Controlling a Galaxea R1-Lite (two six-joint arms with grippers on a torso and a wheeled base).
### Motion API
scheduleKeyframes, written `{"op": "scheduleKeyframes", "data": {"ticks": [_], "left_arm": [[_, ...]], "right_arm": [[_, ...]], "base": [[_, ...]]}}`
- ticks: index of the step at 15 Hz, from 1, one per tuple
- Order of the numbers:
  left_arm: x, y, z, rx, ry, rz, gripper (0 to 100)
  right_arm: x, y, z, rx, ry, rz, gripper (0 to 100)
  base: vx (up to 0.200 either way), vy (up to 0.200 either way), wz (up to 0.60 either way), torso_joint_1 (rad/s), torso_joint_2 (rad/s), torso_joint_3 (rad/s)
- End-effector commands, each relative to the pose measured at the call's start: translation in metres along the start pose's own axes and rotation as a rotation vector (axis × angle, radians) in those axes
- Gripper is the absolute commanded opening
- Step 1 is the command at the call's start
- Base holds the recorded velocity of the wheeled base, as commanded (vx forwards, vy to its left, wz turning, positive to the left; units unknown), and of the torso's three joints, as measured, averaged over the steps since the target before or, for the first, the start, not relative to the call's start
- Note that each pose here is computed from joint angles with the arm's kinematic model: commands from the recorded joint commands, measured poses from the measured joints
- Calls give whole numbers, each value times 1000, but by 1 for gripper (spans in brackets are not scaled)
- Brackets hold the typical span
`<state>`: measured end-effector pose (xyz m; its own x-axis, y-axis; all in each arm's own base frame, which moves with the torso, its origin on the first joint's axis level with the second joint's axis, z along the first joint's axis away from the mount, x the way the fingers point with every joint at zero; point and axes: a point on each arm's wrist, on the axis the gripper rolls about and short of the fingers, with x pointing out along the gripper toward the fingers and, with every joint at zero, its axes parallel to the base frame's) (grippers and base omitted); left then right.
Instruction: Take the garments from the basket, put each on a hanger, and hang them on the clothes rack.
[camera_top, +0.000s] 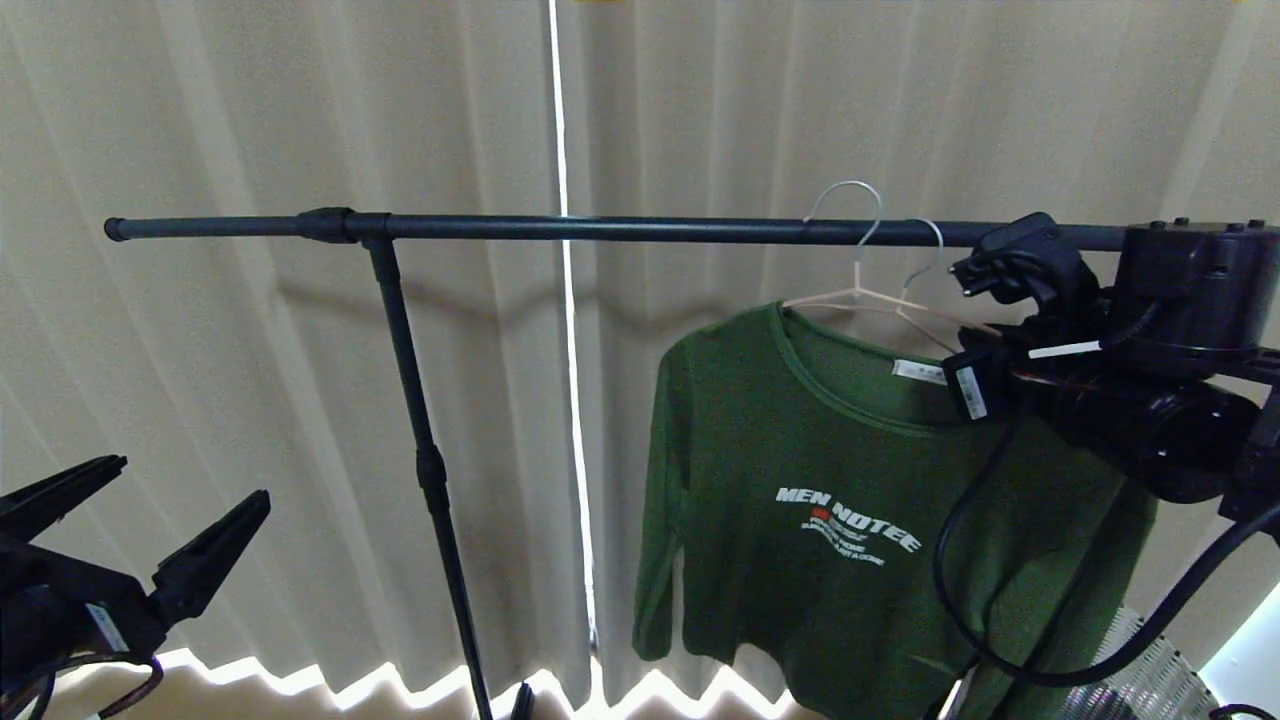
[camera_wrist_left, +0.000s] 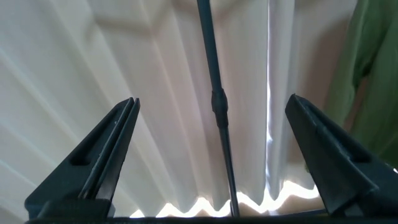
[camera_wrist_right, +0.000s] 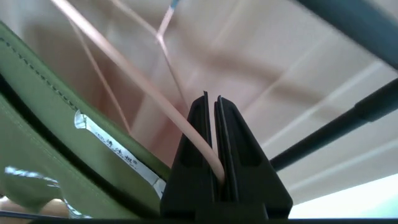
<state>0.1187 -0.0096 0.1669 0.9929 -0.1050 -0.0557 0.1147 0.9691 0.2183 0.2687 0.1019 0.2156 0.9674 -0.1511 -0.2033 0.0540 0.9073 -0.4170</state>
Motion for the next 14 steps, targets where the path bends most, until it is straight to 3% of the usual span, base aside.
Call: {"op": "scheduleKeyframes", "data": {"ticks": [1, 6, 14], "left_arm": [[0, -2, -2, 1, 5, -16, 100], [0, -3, -2, 1, 5, -22, 100], [1, -3, -2, 0, 10, -25, 100]], "right_arm": [[13, 9, -5, -19, 34, -11, 0], [21, 18, -9, -39, 66, -33, 0], [31, 13, 14, 9, 12, -84, 0]], "base": [[0, 0, 0, 0, 0, 0], [0, 0, 0, 0, 0, 0], [0, 0, 0, 0, 0, 0]]}}
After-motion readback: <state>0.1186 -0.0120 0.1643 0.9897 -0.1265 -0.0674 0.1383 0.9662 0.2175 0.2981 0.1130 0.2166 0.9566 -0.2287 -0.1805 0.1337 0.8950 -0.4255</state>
